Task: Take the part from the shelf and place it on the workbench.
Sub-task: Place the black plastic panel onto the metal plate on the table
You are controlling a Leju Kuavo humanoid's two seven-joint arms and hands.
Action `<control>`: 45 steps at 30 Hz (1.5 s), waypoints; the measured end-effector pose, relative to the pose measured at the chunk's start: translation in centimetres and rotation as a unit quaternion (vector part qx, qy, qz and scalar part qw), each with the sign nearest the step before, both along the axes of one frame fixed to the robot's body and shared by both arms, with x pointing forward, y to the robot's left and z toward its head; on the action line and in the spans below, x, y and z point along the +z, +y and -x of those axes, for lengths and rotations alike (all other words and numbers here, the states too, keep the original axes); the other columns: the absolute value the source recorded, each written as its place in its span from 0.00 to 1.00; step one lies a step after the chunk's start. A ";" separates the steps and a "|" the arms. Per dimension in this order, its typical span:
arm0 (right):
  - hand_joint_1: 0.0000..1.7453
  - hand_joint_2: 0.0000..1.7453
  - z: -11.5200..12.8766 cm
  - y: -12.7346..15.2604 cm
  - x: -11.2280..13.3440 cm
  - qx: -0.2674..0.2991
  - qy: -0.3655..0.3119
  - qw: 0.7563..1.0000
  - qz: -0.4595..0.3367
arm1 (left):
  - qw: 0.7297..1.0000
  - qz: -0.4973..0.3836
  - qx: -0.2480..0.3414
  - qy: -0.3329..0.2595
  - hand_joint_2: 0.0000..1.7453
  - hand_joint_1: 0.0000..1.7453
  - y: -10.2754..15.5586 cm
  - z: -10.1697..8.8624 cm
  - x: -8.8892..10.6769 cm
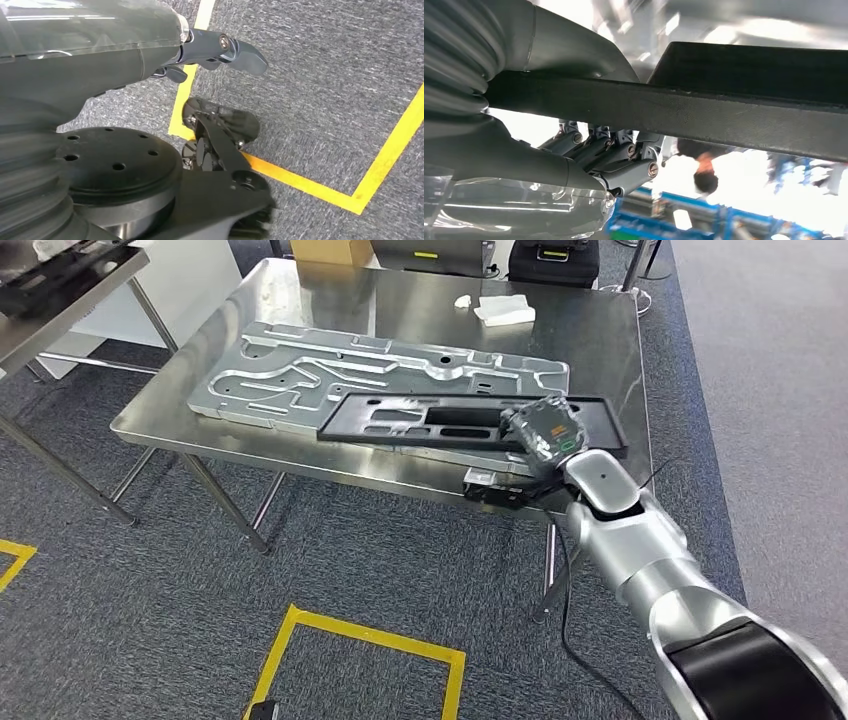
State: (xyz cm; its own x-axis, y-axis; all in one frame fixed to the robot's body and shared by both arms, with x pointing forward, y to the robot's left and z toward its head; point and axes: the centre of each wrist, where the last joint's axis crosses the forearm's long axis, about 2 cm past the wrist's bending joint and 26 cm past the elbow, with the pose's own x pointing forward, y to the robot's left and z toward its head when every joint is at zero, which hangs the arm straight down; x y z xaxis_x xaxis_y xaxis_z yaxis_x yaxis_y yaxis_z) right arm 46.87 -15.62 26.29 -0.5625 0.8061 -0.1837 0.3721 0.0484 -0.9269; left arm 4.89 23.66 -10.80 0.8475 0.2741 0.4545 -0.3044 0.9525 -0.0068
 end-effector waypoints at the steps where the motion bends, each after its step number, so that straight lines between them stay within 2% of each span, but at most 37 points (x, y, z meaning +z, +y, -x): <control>1: 1.00 1.00 0.5 0.6 -0.9 0.005 0.007 1.000 0.001 | 1.000 0.000 0.000 0.000 1.00 0.00 0.0 0.0 0.0; 6: 1.00 1.00 1.8 1.7 -3.2 0.009 0.018 1.000 0.001 | 1.000 -0.001 -0.003 0.001 1.00 0.00 0.2 0.0 0.0; 12: 1.00 1.00 1.9 1.6 -3.2 -0.002 0.007 1.000 0.004 | 1.000 0.004 -0.014 -0.001 1.00 0.00 0.4 0.0 0.0; 17: 1.00 1.00 1.7 0.5 -3.1 -0.023 -0.007 0.999 0.023 | 1.000 0.006 -0.022 -0.007 1.00 0.00 0.4 0.0 -0.1; 20: 1.00 1.00 0.8 -0.6 -1.2 -0.037 -0.020 0.998 0.039 | 1.000 0.007 -0.025 -0.010 1.00 0.00 0.3 0.0 0.0; 27: 1.00 1.00 -2.1 -2.8 8.1 -0.068 -0.057 0.993 0.073 | 1.000 0.005 -0.023 -0.007 1.00 0.00 0.6 0.0 -0.1; 31: 1.00 1.00 -2.7 -3.3 11.7 -0.073 -0.070 0.991 0.085 | 1.000 0.006 -0.022 -0.011 1.00 0.00 0.6 -0.2 0.0; 37: 1.00 1.00 -3.2 -4.5 14.6 -0.076 -0.085 0.991 0.076 | 1.000 0.012 -0.022 -0.017 1.00 0.00 0.5 -0.3 0.0; 45: 1.00 1.00 -3.5 -5.9 13.8 -0.081 -0.083 0.991 0.074 | 0.999 0.027 -0.012 -0.013 1.00 0.00 0.5 -0.5 0.0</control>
State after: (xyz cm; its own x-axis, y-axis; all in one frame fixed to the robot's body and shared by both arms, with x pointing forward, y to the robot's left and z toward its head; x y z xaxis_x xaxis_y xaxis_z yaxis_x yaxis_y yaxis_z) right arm 50.39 -21.54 40.04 -0.3805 0.8408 -0.3850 0.5110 -0.1559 -0.8453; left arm 5.35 24.11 -10.80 0.8423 0.2787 0.4614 -0.2813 0.9574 -0.0650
